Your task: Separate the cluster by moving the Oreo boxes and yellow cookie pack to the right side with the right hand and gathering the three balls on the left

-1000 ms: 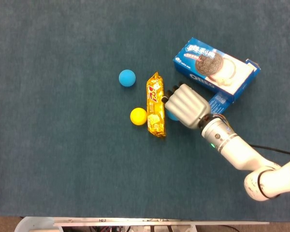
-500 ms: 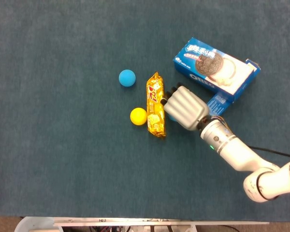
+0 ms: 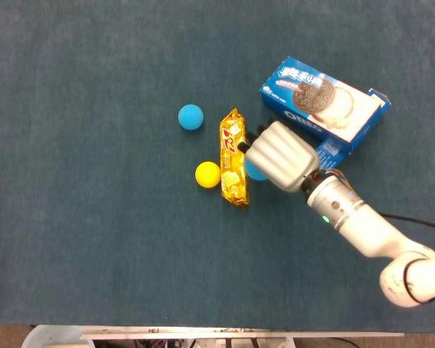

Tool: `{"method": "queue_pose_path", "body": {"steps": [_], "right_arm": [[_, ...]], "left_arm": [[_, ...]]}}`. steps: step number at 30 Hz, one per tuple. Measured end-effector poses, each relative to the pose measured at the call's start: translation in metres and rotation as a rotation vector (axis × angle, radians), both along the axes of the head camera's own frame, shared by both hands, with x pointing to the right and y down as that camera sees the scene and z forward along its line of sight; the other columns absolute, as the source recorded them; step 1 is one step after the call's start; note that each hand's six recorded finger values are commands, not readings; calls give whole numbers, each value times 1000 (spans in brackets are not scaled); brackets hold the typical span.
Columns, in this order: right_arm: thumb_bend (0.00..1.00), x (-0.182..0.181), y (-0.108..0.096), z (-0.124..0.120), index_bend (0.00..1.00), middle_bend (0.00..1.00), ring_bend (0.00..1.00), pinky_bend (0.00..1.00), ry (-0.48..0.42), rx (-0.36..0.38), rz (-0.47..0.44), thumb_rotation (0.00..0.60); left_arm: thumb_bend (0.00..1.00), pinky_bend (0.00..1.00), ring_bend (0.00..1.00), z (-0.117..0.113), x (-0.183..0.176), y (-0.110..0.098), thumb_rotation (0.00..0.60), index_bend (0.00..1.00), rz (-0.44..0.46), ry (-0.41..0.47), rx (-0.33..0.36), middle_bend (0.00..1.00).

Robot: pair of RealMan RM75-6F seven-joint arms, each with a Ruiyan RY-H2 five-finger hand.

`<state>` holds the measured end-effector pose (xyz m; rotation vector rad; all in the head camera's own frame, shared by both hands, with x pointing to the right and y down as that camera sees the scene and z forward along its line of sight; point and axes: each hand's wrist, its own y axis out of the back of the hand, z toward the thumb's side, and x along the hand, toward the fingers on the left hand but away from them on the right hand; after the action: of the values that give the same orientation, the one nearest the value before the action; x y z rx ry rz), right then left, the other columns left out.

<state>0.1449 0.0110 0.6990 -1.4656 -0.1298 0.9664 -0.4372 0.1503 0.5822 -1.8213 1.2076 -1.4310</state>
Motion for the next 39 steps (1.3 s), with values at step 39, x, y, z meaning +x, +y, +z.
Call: {"method": "queue_pose_path", "body": {"steps": [39], "right_arm": [[141,-104,-28,6,332,439,434,486,8,-24,-20,600]], "left_arm": [[332,73,111,-26,8,10,600,181,6,-63,36,166]]}}
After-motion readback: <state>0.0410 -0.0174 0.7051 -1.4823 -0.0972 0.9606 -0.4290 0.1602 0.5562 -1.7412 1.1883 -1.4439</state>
